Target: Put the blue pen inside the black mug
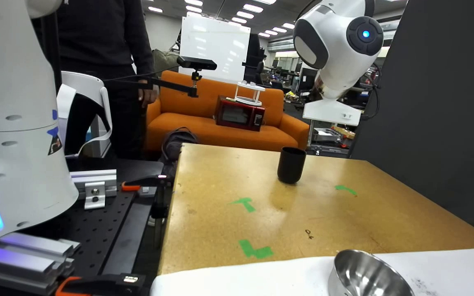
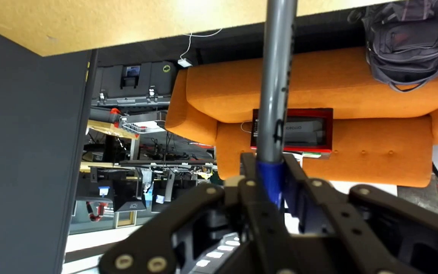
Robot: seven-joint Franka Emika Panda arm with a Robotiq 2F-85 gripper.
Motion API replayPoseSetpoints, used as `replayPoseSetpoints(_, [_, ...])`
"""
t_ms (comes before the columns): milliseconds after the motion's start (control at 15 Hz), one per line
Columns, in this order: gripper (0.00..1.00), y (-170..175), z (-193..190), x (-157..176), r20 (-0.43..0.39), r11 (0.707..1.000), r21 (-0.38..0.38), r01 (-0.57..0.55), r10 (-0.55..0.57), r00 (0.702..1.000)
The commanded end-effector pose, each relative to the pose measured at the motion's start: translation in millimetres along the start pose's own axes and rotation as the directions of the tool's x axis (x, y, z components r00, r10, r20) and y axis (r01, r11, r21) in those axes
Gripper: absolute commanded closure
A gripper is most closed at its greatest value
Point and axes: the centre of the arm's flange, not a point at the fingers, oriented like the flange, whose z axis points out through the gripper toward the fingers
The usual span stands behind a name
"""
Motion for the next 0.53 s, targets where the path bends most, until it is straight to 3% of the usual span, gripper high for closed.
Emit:
replayPoseSetpoints(0, [0.95,-8,0,22,-0.017,1.000,-0.006,0.025,-0.025,1.000])
replayPoseSetpoints(467, [0.95,-11,-2,7,-0.006,1.000,-0.010,-0.009,0.009,1.000])
